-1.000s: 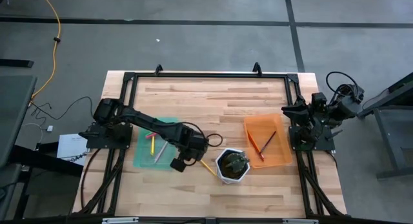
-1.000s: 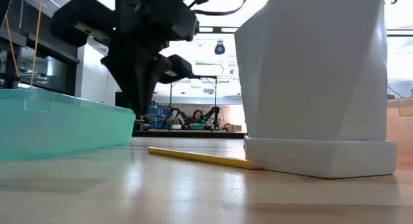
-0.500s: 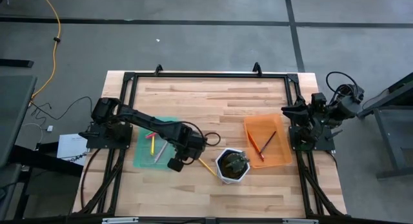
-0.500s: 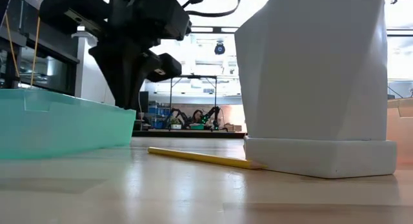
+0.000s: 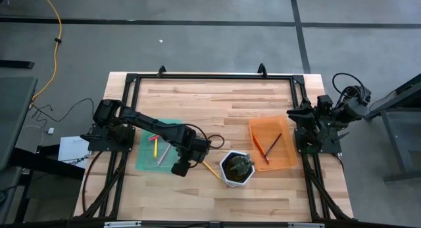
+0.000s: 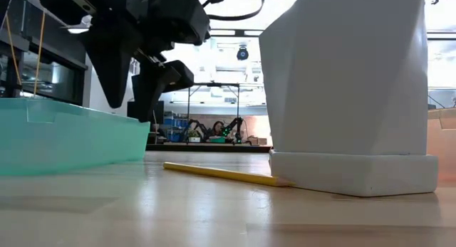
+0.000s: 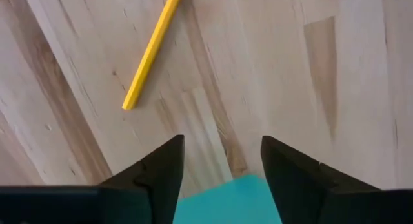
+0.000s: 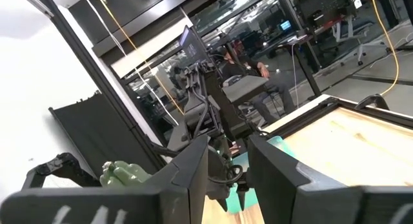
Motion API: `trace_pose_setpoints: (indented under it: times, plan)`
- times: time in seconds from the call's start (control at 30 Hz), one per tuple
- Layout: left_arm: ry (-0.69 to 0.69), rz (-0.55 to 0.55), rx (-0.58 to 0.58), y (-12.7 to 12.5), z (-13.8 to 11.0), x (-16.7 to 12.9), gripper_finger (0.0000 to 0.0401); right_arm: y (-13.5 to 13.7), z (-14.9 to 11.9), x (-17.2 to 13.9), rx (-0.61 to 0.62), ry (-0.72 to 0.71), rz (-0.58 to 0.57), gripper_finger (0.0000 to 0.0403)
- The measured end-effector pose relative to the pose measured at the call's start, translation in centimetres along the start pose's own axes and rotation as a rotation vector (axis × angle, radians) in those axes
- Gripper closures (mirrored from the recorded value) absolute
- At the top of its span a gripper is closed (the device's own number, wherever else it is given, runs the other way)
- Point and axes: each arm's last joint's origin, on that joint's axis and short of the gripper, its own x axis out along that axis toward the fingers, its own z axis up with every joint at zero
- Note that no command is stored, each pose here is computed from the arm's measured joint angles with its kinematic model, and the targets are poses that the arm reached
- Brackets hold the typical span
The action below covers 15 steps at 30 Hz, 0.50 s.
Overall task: Sort pens & pencils
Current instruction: Put the yellow pencil into the orange bin
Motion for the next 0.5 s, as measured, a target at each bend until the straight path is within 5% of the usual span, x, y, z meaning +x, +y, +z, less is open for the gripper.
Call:
trace_pose_setpoints:
  times: [0.27,0.5]
  plan:
    - [-0.025,0.001,-0.026,0.1,0.2,0.0,0.0212,0.0,0.0,0.0,-0.003,0.001,0.002,0.0300]
    - [-0.177,0.027,0.029,0.2,1.7,-0.2,0.0239,0.0,0.0,0.0,0.036,0.001,0.001,0.0300]
